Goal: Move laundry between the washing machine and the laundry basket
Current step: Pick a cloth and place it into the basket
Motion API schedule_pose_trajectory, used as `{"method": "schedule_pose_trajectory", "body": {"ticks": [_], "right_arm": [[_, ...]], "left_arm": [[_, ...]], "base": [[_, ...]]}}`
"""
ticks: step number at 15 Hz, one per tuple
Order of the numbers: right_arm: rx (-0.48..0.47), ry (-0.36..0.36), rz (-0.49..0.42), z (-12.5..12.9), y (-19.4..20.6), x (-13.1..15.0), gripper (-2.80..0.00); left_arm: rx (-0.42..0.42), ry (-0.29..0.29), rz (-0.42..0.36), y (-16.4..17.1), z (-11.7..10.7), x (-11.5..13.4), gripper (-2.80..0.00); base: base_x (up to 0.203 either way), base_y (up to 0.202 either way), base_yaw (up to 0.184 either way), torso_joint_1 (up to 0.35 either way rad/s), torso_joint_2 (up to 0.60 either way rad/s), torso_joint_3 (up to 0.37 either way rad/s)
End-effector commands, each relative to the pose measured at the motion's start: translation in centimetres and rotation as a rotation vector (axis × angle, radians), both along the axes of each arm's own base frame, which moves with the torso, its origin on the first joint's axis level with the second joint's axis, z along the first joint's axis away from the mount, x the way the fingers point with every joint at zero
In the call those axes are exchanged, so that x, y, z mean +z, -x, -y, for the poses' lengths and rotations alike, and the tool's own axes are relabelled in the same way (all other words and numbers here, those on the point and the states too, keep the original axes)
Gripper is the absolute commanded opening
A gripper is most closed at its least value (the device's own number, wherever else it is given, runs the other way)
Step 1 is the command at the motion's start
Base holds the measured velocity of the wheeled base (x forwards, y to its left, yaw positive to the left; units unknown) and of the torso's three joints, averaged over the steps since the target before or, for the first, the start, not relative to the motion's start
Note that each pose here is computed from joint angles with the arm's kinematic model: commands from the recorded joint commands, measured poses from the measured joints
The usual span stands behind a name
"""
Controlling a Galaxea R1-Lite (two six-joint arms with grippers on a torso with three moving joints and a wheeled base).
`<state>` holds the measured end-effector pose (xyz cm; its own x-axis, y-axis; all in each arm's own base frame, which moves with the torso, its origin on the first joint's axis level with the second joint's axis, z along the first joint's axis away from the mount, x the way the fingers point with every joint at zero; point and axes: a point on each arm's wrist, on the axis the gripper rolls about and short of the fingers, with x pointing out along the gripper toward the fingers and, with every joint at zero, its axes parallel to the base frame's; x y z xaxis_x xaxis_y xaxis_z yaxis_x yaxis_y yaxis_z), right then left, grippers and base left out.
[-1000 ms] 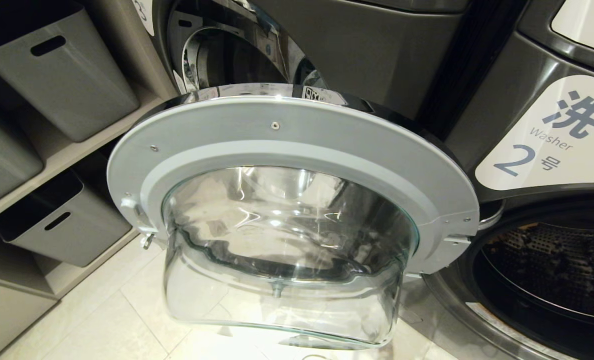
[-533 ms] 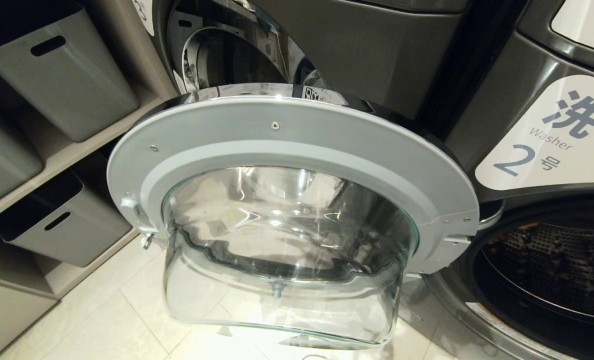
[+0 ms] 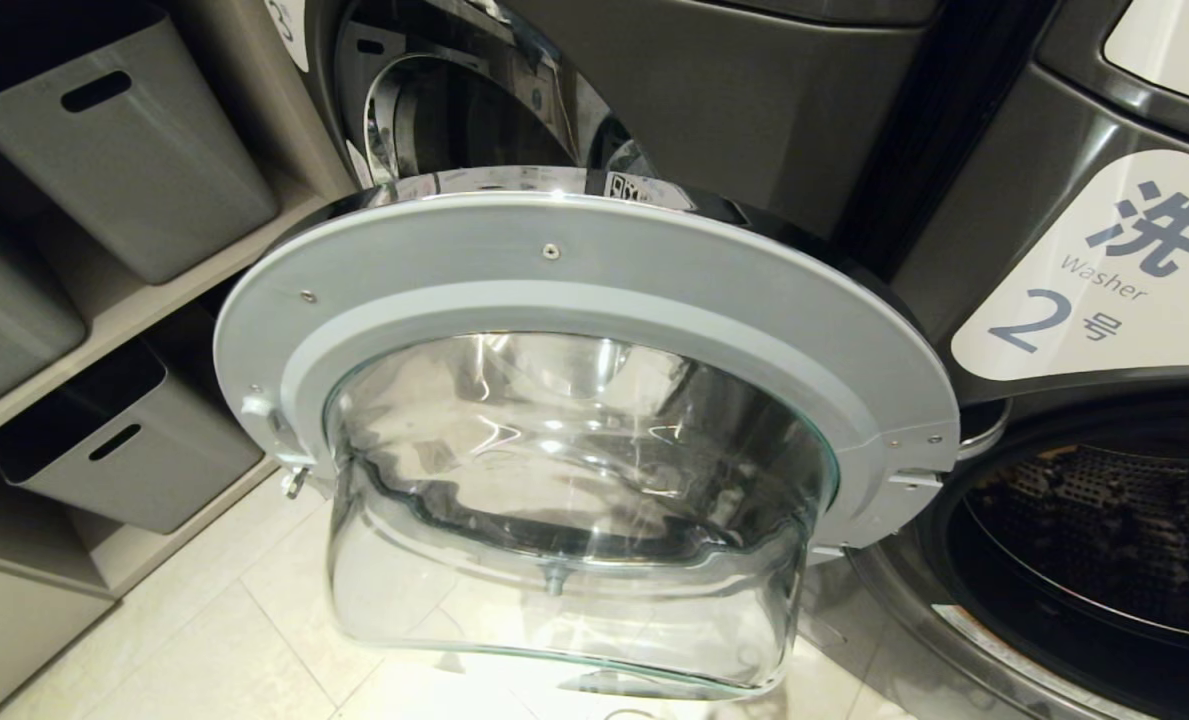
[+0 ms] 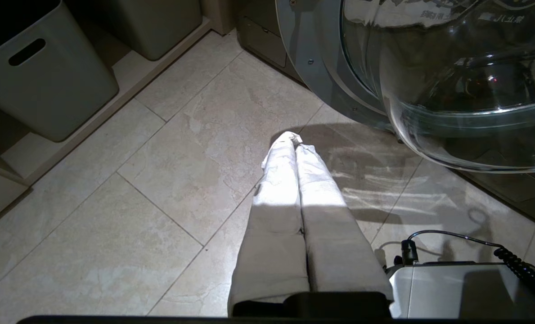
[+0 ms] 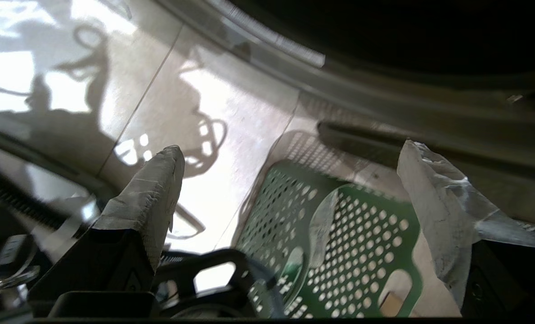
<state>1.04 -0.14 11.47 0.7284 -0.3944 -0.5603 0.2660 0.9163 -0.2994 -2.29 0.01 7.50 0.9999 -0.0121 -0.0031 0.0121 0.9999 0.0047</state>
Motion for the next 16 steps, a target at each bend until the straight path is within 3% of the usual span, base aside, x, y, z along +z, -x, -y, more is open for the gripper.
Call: {"method": "schedule_pose_trajectory", "body": {"ticks": [1, 5, 8, 11, 16], "right_arm": [[0.004, 0.007, 0.005, 0.5, -0.4, 0.2, 0.0], [0.005, -0.023, 0.023, 2.2, -2.1, 1.0, 0.0], [0.029, -0.046, -0.033, 3.2, -3.9, 0.9, 0.0], [0.071, -0.031, -0.093, 3.8, -6.0, 0.4, 0.0], [0.103, -0.007, -0.11, 4.5, -8.4, -0.1, 0.0]], "left_arm": [[0.0, 0.0, -0.001, 0.0, 0.0, 0.0, -2.8], [0.0, 0.0, -0.001, 0.0, 0.0, 0.0, -2.8], [0.0, 0.0, -0.001, 0.0, 0.0, 0.0, -2.8], [0.0, 0.0, -0.001, 0.0, 0.0, 0.0, -2.8], [0.0, 0.0, -0.001, 0.0, 0.0, 0.0, -2.8]], "base": [[0.0, 0.0, 0.0, 0.0, 0.0, 0.0], [0.0, 0.0, 0.0, 0.0, 0.0, 0.0], [0.0, 0.0, 0.0, 0.0, 0.0, 0.0], [0.0, 0.0, 0.0, 0.0, 0.0, 0.0], [0.0, 0.0, 0.0, 0.0, 0.0, 0.0]]}}
